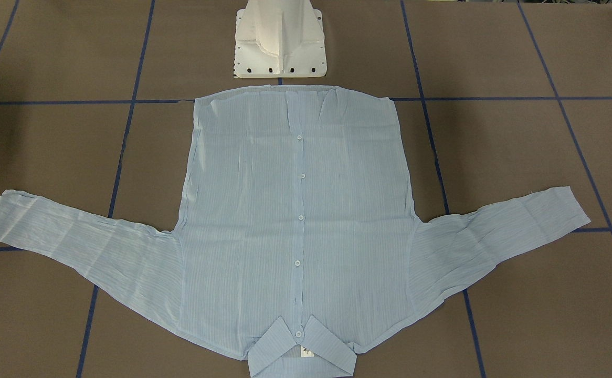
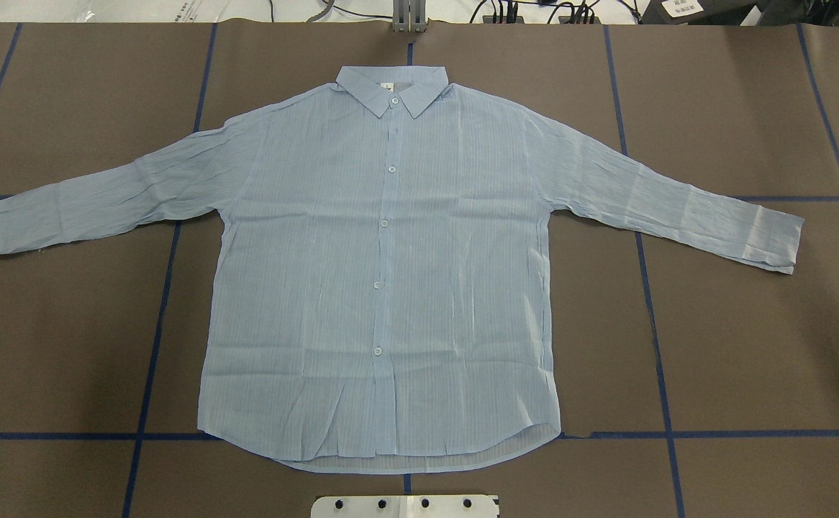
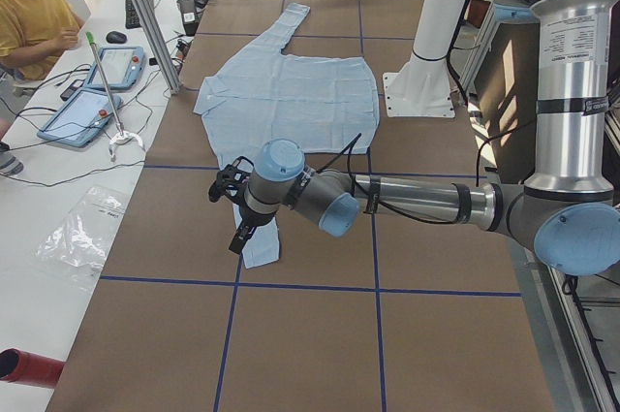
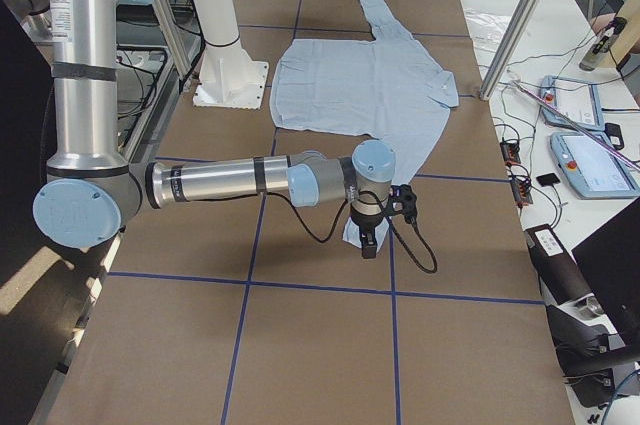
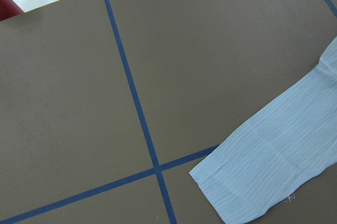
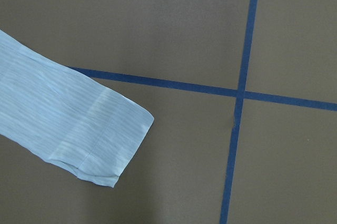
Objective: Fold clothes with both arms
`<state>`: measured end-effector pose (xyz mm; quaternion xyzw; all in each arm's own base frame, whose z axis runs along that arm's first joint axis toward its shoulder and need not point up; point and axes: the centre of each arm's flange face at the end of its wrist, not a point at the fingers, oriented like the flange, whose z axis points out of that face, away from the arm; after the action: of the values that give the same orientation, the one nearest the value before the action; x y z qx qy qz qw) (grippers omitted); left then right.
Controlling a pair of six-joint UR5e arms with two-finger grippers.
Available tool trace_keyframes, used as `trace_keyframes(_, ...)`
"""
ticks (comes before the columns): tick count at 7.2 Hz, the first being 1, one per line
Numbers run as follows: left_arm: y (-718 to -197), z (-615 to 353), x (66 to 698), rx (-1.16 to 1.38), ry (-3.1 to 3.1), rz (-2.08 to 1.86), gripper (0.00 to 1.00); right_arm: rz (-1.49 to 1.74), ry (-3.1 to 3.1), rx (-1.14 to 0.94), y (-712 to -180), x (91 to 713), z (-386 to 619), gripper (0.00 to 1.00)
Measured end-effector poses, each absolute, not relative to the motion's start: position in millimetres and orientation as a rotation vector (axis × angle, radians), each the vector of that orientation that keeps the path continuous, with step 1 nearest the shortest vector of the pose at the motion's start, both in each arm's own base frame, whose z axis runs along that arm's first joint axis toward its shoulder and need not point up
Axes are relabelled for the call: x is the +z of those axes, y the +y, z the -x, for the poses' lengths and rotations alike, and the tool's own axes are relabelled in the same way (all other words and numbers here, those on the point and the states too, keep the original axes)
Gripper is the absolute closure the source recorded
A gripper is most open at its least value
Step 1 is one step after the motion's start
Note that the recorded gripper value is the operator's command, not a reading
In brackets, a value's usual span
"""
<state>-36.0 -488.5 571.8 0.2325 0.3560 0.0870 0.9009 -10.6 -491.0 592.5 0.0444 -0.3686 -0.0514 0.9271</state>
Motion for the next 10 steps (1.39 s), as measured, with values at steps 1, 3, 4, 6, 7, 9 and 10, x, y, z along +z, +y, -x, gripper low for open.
trace_keyframes(1, -488.7, 36.1, 571.4, 0.182, 0.736, -0.482, 0.00, -0.091, -0.756, -0.106, -491.0, 592.5, 10.6, 0.00)
trace_keyframes(3, -485.8, 36.0, 577.8, 0.182, 0.742, -0.470, 0.00, -0.086, -0.779, -0.107, -489.6, 591.6, 12.0, 0.00)
trace_keyframes(4, -483.3, 34.9, 583.1, 0.179, 0.759, -0.455, 0.00, -0.076, -0.820, -0.108, -486.9, 589.2, 14.0, 0.00)
trace_keyframes(6, -484.8, 32.0, 590.5, 0.179, 0.785, -0.434, 0.00, -0.066, -0.866, -0.111, -479.8, 586.8, 16.6, 0.00)
trace_keyframes(7, -487.1, 31.3, 590.6, 0.167, 0.790, -0.426, 0.00, -0.061, -0.871, -0.113, -478.7, 586.9, 19.3, 0.00)
trace_keyframes(9, -488.8, 30.8, 591.0, 0.136, 0.797, -0.410, 0.00, -0.049, -0.870, -0.119, -478.1, 589.4, 25.3, 0.00)
trace_keyframes(10, -489.4, 30.9, 592.8, 0.118, 0.799, -0.399, 0.00, -0.044, -0.865, -0.126, -478.6, 591.0, 29.7, 0.00)
